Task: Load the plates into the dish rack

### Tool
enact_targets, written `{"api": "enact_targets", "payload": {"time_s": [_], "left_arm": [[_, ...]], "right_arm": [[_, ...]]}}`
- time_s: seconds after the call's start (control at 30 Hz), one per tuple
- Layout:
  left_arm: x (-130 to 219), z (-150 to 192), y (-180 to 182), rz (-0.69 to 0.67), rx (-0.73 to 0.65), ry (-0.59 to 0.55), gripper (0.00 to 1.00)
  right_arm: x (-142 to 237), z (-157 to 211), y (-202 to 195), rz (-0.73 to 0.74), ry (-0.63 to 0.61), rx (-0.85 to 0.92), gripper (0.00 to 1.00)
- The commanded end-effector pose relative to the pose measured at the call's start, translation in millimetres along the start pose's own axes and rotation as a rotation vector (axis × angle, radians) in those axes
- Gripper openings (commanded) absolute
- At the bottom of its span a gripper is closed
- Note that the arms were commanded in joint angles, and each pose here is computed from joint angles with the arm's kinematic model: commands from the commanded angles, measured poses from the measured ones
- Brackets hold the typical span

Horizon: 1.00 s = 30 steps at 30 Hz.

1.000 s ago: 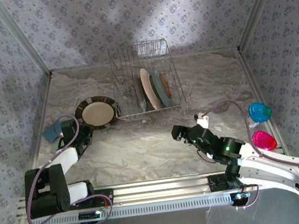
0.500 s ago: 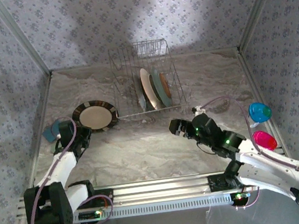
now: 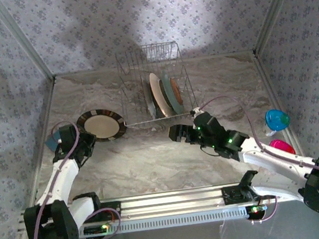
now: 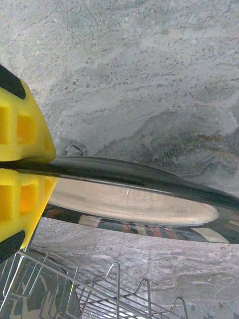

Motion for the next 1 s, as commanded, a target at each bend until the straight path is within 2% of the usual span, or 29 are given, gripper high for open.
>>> {"api": "enact_targets", "payload": {"time_s": [0.0,0.47,0.57,0.7,0.97], "left_arm": [[31,-18,-46,0.188,-0.095,-0.078,0.00],[62,-28,-57,0.178,-0.196,-0.094,0.00],[77,-32,-59,0.169,-0.186,-0.135,0.00],[97,-34,-68,0.225,-0.184,-0.187,0.00],[113,-37,-81,0.237,-0.196,-0.187,0.00]], "right_arm": [[3,-12,15,-0.062,-0.020,0.022,0.99],[7,-12,16,-0.082,-0.008,0.017,0.99],[12,-12,16,-0.085,0.001,0.036,0.99],[23,-17,12,-0.058,-0.013,0.042,0.99],[28,-25,9,-0.078,-0.035,0.020,0.99]]}}
Point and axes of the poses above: each hand's point on the last joint's axis, 136 mm out from that joint toward the fingers, its own x axis back along the fingers, its own y axis along the line the jaws close on, z = x × y, the point moved 9 cm from there along x, back along the fingers
